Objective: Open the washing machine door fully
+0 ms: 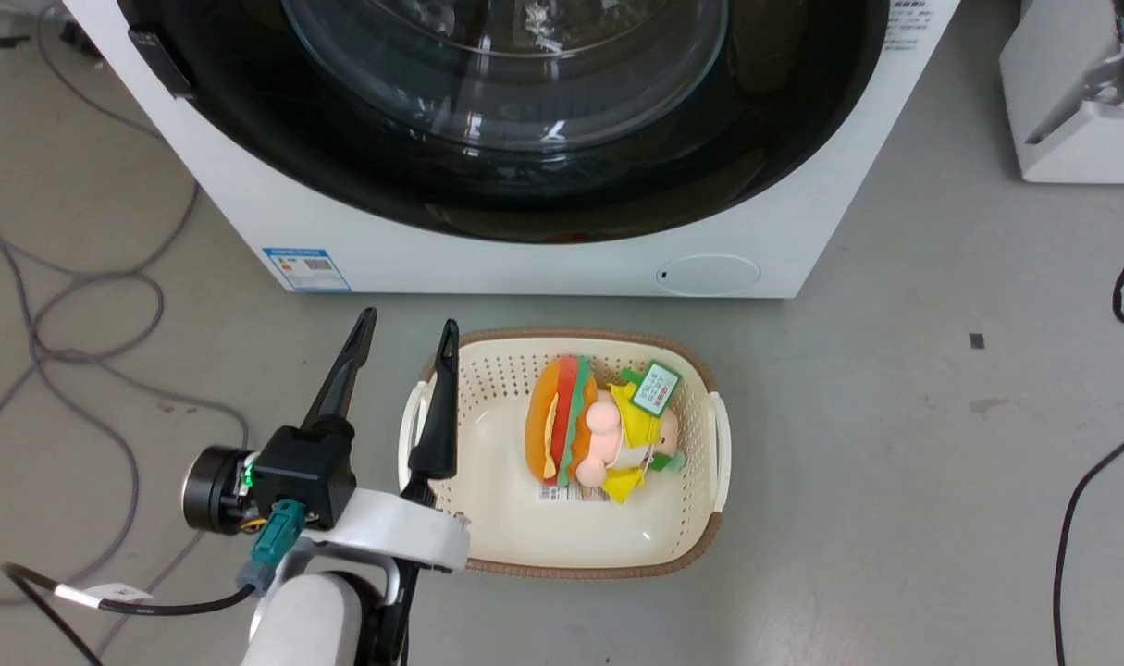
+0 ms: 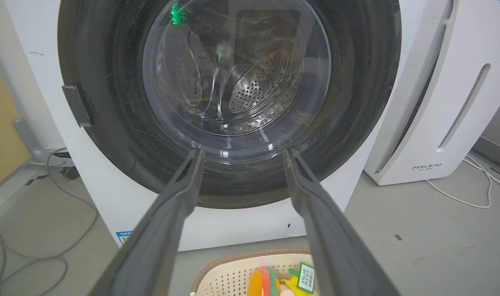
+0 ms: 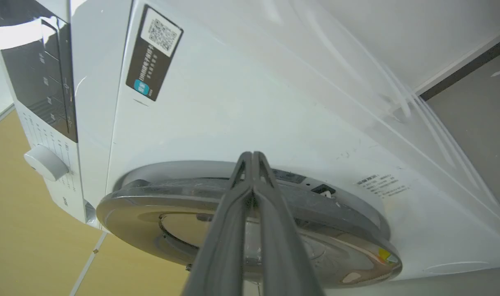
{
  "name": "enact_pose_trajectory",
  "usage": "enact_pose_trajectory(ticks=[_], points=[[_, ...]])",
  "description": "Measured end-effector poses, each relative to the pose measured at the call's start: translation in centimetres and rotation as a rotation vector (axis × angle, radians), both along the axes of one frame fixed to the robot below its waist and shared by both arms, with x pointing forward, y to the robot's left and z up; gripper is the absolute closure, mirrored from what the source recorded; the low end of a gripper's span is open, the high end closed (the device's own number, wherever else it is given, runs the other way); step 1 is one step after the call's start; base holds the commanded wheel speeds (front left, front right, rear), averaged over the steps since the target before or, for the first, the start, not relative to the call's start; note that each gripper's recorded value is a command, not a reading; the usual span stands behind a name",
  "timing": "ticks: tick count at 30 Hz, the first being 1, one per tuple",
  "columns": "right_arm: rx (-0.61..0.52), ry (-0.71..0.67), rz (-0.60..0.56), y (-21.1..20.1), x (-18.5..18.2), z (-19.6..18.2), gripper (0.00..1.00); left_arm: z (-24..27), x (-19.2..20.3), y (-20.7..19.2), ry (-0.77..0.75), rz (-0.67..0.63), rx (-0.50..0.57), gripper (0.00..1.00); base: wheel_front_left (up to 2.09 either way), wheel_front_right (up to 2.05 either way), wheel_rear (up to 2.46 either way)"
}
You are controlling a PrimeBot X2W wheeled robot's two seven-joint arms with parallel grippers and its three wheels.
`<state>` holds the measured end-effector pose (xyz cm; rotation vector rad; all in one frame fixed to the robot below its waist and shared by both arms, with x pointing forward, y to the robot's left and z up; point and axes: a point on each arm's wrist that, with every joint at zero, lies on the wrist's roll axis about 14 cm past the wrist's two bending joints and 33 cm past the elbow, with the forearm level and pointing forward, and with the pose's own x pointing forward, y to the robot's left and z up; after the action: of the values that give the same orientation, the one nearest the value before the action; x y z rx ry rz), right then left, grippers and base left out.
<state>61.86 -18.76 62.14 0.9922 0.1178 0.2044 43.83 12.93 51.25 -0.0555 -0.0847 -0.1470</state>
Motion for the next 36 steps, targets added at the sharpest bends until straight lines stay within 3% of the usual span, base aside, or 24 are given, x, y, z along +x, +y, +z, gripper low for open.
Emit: enact_pose_trajectory(ticks=[11, 24, 36], points=[[-0.041, 0.139, 0.234, 5.5, 1.8, -1.6, 1.0, -0.6, 1.0, -0.4, -0.006, -0.012, -0.013, 0.0, 0.0, 0.0, 0.0], [-0.039, 0.174, 0.368, 9.8, 4.4, 0.0, 1.0, -1.9, 2.1, -0.4, 0.005, -0.009, -0.032, 0.0, 0.0, 0.0, 0.0], [-0.074, 0.28, 0.505, 11.4, 3.8, -0.4, 1.0, -1.9, 2.6, -0.9, -0.008, -0.023, -0.041, 0.0, 0.0, 0.0, 0.0]])
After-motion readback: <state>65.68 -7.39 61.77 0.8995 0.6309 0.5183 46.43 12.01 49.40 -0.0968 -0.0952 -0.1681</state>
